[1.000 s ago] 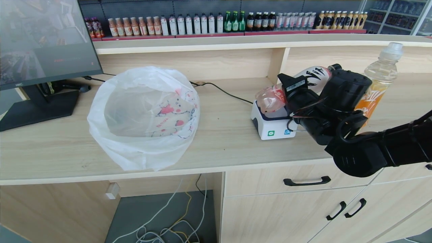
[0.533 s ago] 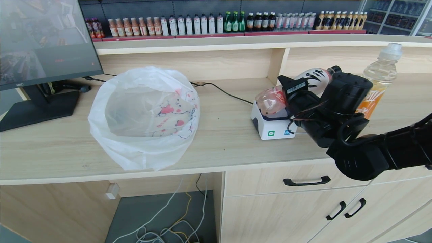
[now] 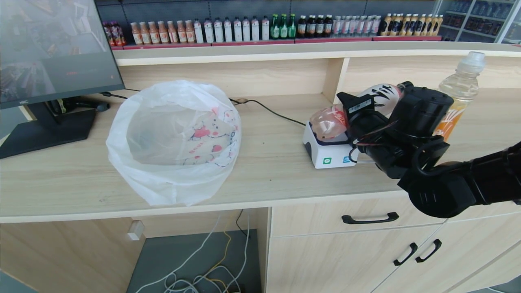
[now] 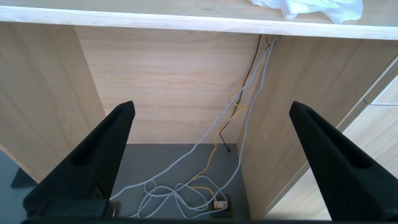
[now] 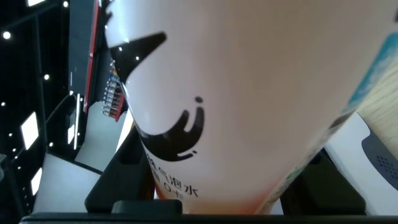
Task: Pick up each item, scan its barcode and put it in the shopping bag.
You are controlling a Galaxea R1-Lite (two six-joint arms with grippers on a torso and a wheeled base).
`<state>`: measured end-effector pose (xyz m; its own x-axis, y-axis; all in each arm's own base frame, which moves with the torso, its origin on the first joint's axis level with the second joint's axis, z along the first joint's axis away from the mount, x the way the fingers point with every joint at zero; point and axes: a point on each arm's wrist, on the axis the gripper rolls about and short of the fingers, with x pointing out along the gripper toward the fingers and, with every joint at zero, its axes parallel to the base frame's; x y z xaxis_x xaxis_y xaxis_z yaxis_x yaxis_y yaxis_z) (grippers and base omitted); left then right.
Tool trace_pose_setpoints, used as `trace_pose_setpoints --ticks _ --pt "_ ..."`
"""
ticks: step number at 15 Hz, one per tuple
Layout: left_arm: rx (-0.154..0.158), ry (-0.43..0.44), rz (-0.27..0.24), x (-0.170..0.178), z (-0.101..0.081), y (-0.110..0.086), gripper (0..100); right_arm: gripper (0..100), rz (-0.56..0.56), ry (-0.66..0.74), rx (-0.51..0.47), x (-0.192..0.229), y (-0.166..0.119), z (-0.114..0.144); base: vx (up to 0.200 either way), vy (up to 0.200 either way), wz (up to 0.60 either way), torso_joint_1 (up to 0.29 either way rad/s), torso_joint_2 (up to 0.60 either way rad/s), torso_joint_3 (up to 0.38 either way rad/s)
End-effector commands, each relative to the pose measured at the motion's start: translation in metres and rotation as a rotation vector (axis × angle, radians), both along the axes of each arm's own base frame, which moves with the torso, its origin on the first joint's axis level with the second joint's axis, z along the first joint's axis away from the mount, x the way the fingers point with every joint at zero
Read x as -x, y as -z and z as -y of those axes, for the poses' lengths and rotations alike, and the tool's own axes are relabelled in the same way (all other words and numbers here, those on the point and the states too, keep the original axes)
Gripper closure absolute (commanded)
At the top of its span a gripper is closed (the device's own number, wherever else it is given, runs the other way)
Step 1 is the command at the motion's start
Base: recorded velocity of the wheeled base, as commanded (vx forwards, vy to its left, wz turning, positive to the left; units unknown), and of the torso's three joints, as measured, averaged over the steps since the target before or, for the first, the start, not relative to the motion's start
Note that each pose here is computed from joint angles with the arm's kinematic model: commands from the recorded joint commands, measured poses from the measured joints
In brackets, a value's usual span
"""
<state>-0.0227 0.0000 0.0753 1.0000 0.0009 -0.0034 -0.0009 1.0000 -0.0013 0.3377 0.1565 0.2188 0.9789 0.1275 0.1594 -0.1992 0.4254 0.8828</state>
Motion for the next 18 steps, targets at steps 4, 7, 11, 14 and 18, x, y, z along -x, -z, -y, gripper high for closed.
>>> trace_pose_setpoints --ticks 4,7,11,14,18 --pt "0.0 -0.001 0.0 0.0 0.0 0.0 0 100 0.064 0.0 -0.027 0.015 -0.026 0.007 0.0 0.0 0.0 0.0 0.0 0.0" --pt "0.0 -0.001 0.0 0.0 0.0 0.0 0 100 0.064 0.0 -0.027 0.02 -0.033 0.009 0.0 0.0 0.0 0.0 0.0 0.0" --pt "0.0 -0.001 0.0 0.0 0.0 0.0 0 100 0.094 0.01 0.003 0.028 -0.043 0.012 0.0 0.0 0.0 0.0 0.0 0.0" --pt "0.0 -0.001 0.0 0.0 0.0 0.0 0 100 0.112 0.033 0.046 0.032 -0.048 0.012 0.0 0.0 0.0 0.0 0.0 0.0" --pt "0.0 -0.001 0.0 0.0 0.0 0.0 0 100 0.15 0.067 0.155 0.049 -0.059 0.006 0.0 0.0 0.0 0.0 0.0 0.0"
